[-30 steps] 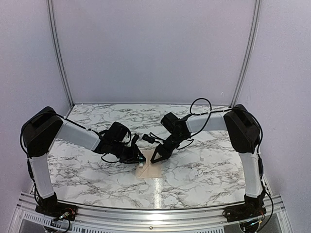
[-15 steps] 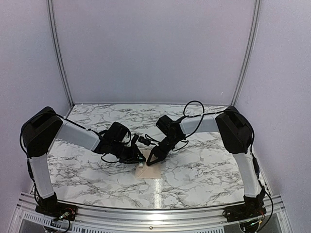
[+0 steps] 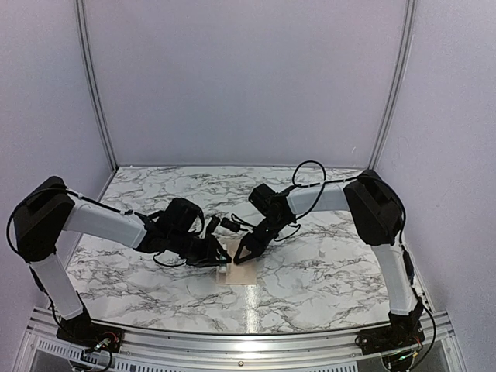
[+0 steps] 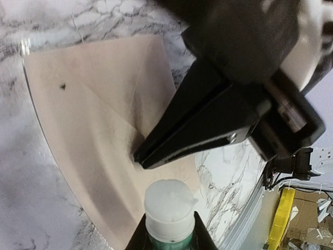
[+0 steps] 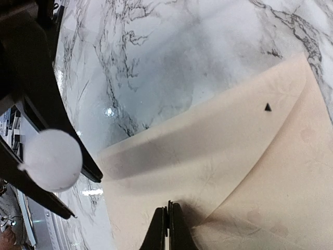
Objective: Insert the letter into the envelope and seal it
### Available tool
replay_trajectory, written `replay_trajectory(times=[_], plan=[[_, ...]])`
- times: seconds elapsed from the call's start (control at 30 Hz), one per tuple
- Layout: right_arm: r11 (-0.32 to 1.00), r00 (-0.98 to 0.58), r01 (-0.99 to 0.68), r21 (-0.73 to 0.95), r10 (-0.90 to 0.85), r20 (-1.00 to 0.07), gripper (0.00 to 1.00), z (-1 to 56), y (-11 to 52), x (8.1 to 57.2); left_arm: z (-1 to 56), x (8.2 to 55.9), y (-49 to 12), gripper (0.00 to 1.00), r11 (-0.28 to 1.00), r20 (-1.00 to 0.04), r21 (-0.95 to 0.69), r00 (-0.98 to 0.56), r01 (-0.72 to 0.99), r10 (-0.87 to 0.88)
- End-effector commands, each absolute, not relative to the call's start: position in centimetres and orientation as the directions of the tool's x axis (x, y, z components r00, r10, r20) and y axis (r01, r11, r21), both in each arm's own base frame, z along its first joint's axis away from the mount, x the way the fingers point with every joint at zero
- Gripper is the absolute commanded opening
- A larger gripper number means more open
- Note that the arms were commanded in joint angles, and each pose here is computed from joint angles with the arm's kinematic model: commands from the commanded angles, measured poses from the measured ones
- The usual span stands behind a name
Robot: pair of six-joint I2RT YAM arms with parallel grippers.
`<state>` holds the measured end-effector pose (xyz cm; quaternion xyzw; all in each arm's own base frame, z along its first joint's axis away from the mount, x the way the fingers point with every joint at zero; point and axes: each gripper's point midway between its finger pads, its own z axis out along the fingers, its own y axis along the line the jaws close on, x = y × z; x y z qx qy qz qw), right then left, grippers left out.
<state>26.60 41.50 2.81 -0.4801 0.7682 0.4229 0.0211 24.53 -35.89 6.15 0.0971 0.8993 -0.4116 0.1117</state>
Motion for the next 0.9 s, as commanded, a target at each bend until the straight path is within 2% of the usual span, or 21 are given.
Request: replay_trajectory(times=[0.0, 0.57, 0.73, 0.87], plan=[[0.217, -0.537, -0.769, 0.602, -0.730, -0.423, 0.01, 2.6, 41.3, 26.9, 5.0, 23.4, -35.4, 0.00, 0.668, -0.262, -0.704, -0.963, 0.240, 0.069], [0.127, -0.525, -0.736, 0.665, -0.727, -0.443, 0.04, 3.8, 41.8, 24.9, 1.0, 23.2, -35.0, 0.00, 0.715, -0.197, -0.673, -0.978, 0.187, 0.070], [0.126, -0.525, -0.730, 0.671, -0.733, -0.433, 0.05, 3.4, 41.7, 24.7, 1.0, 23.1, -34.9, 0.00, 0.717, -0.194, -0.673, -0.979, 0.184, 0.069], [0.178, -0.529, -0.752, 0.634, -0.737, -0.420, 0.04, 2.6, 41.4, 25.6, 1.1, 23.0, -34.7, 0.00, 0.716, -0.196, -0.673, -0.978, 0.185, 0.069]])
